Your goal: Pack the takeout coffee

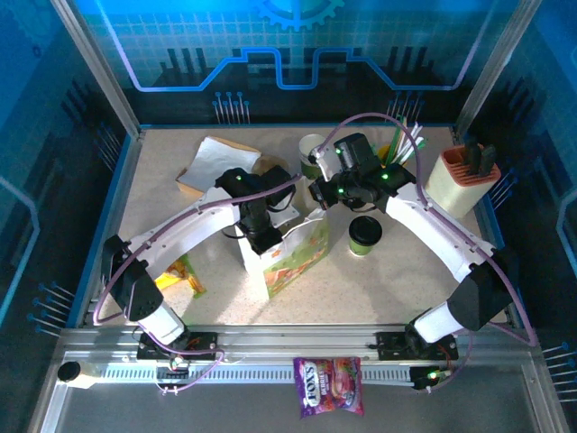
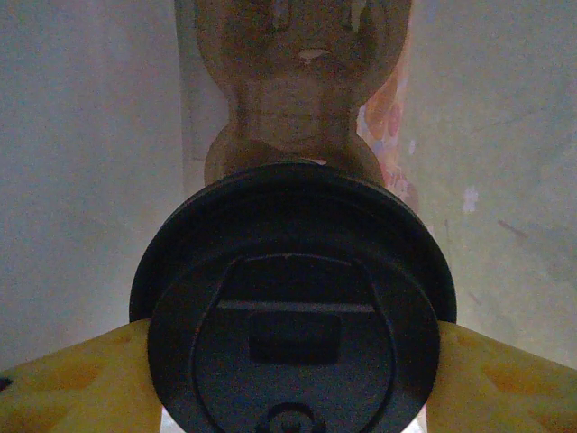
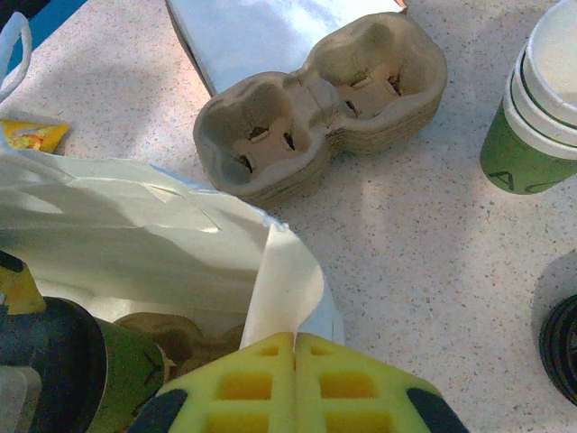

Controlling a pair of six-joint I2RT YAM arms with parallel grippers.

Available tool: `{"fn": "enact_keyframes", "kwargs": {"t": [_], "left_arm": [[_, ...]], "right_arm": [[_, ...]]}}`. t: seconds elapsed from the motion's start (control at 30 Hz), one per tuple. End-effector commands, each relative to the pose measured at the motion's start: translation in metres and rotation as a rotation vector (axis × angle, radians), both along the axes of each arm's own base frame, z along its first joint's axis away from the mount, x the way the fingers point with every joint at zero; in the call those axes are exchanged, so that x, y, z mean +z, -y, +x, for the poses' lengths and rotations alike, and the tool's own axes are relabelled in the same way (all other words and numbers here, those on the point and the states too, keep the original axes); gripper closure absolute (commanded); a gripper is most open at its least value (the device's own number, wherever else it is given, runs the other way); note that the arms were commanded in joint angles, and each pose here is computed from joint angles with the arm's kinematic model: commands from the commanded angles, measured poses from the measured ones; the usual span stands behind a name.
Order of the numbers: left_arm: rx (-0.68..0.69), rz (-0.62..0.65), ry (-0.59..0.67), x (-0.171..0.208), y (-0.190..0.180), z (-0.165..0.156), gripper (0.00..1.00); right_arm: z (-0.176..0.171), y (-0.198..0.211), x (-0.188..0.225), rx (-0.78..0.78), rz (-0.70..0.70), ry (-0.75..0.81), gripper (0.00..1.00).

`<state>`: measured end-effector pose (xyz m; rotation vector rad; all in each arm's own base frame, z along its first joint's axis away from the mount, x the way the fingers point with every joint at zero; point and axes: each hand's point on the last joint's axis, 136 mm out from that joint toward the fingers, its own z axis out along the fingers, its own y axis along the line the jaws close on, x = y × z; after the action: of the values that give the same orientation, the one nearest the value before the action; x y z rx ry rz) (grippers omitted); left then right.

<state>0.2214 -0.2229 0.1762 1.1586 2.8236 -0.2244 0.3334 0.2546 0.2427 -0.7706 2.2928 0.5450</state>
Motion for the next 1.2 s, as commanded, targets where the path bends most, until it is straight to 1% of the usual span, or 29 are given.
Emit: {"fn": "enact_keyframes", "kwargs": {"t": [0.0, 0.3, 1.17], "left_arm": [[-0.001, -0.001, -0.010, -0.002, -0.001, 0.001, 0.44], [0.009, 0.009, -0.012, -0.007, -0.003, 0.004, 0.44], [0.009, 0.021, -0.063, -0.023, -0.002, 0.001, 0.44]], "right_arm": [[-0.003, 0.002, -0.011, -0.001, -0.022, -0.033, 0.94], [-0.003, 0.002, -0.012, 0.001, -0.024, -0.034, 0.94], [-0.002, -0.001, -0.015, 0.008, -0.023, -0.040, 0.94]]}}
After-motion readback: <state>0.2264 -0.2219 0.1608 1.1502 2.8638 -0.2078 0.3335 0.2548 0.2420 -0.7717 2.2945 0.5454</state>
